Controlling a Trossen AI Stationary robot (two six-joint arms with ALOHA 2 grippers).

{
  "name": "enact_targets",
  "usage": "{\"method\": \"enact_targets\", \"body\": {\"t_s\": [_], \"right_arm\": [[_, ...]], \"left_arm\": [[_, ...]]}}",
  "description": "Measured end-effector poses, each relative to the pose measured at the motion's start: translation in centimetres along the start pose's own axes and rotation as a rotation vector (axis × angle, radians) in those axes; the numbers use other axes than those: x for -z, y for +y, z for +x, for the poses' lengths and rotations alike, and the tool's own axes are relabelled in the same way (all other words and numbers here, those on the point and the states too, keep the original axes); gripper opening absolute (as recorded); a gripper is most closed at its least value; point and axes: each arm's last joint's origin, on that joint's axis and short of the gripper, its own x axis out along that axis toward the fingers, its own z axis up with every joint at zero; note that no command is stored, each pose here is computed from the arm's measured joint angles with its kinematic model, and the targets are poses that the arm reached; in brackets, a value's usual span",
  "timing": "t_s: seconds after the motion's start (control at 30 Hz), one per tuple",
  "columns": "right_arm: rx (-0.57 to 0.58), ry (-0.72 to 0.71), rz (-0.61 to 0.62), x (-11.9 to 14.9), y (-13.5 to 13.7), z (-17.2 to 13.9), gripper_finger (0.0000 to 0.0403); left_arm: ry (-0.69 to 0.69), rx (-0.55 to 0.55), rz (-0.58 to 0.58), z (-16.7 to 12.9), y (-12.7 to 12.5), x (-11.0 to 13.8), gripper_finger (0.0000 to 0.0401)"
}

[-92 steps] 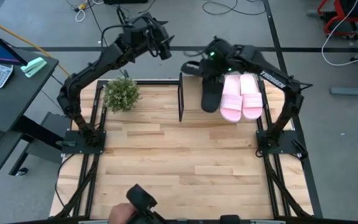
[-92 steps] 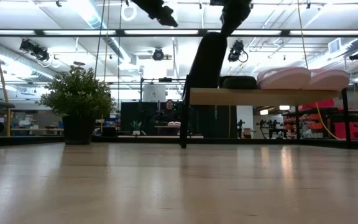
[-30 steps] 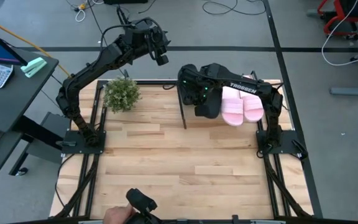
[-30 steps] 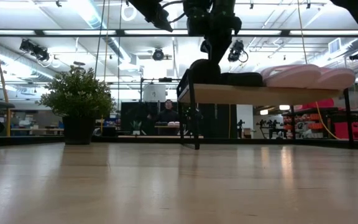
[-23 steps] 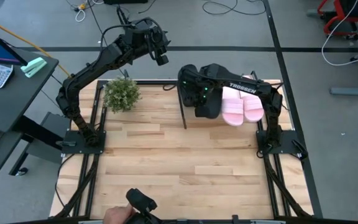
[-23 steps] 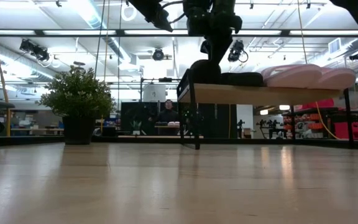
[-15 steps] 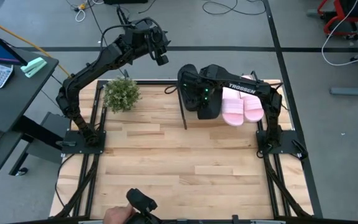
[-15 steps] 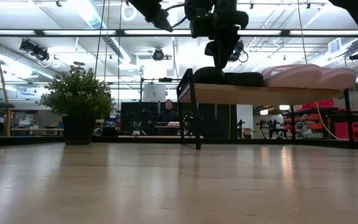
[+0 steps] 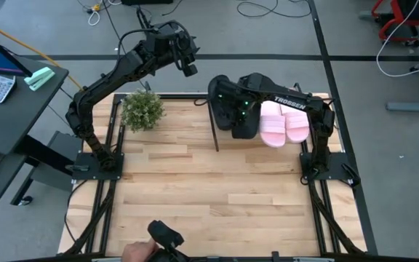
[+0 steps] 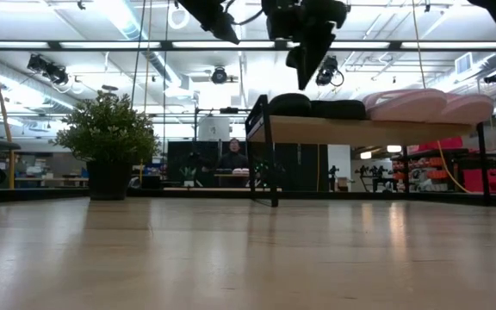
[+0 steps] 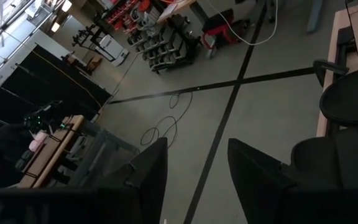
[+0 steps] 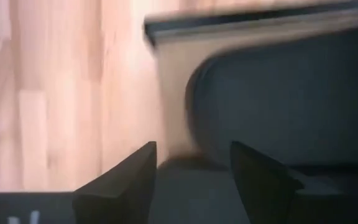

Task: Pick and place slides into the shelf
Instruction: Put the black slipper on the shelf

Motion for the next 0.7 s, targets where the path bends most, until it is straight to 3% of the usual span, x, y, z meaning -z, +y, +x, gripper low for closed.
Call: {"method": "enact_targets", "body": {"t_s": [0.23, 0.47, 0.6, 0.7], "right_arm": [[0.054, -0.105, -0.017, -1.0, -0.6, -0.1, 0.0146], [0.036, -0.103, -0.007, -1.0, -1.0, 0.2, 0.0017], [0.029, -0.101, 0.0, -1.0, -1.2, 0.4, 0.0016], [0.014, -0.106, -0.001, -1.0, -1.2, 0.4, 0.0007]], "left_arm": [[0.004, -0.004, -0.03, 0.0, 0.2, 0.1, 0.0178], [0.009, -0.006, -0.073, 0.1, 0.3, 0.3, 0.0174], [0.014, 0.032, -0.137, 0.1, 0.1, 0.4, 0.0178], [-0.035, 0.197, -0.231, -0.3, -0.1, 0.7, 0.0177]]}}
